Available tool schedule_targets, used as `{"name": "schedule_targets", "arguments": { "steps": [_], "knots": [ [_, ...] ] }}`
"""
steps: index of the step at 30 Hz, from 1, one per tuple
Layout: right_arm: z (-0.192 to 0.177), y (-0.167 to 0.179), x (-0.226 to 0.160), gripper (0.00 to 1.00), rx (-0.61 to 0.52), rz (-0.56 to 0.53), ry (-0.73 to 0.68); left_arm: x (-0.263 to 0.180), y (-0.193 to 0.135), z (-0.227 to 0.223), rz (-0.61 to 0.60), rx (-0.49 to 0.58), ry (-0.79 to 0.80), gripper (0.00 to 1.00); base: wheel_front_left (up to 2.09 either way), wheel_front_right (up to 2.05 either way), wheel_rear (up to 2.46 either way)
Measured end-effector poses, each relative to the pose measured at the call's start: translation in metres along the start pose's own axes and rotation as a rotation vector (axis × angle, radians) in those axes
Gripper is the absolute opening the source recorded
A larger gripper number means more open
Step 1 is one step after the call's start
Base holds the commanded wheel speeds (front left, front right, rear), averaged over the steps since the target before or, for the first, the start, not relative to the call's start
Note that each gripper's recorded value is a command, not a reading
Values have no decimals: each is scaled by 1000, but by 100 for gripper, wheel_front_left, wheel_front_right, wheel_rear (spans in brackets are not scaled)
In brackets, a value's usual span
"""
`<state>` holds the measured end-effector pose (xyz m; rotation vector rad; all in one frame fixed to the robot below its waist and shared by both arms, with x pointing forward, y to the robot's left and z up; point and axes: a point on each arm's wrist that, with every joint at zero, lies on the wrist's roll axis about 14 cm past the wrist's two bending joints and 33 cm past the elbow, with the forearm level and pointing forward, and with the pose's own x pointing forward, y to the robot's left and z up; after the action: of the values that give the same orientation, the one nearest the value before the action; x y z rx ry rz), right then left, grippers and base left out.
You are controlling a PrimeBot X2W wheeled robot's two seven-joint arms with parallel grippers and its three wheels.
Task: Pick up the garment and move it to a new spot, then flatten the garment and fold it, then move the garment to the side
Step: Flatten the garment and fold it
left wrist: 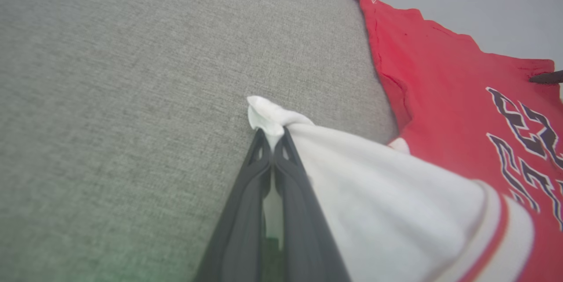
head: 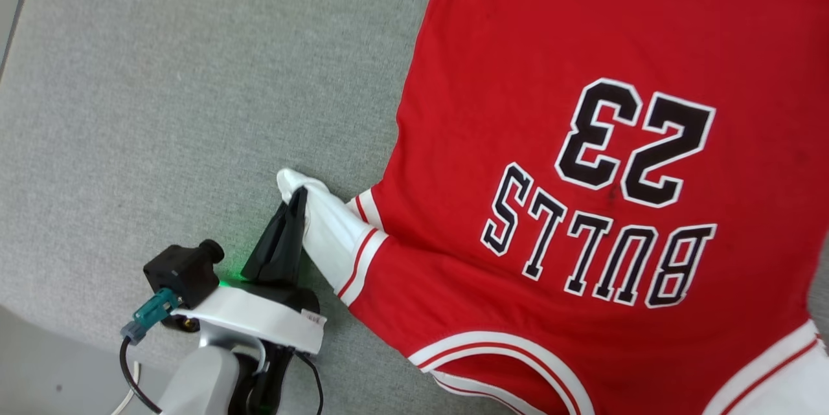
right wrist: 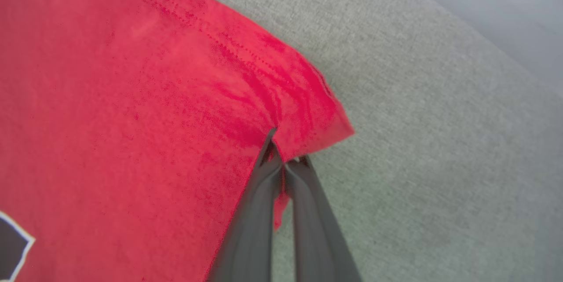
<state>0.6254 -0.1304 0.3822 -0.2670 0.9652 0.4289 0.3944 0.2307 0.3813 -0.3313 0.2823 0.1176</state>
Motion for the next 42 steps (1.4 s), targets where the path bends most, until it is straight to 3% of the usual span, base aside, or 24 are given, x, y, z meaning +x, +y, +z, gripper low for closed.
{"name": "schedule_targets", "arguments": {
  "steps": [8,16,30,42],
  "knots": [
    [1,-4,-57,0,-53,-28,-115,-21,-2,16,-10,3,-33,0,0,0,0],
    [-37,-4,-117,0,-73,-33,-162,-43,-10,34,-36,5,-72,0,0,0,0],
    [-182,4,-163,0,86,-26,-38,-63,-29,53,-97,12,-113,0,0,0,0],
    [-302,48,-175,0,268,43,169,-68,-33,56,-111,15,-121,0,0,0,0]
  ]
}}
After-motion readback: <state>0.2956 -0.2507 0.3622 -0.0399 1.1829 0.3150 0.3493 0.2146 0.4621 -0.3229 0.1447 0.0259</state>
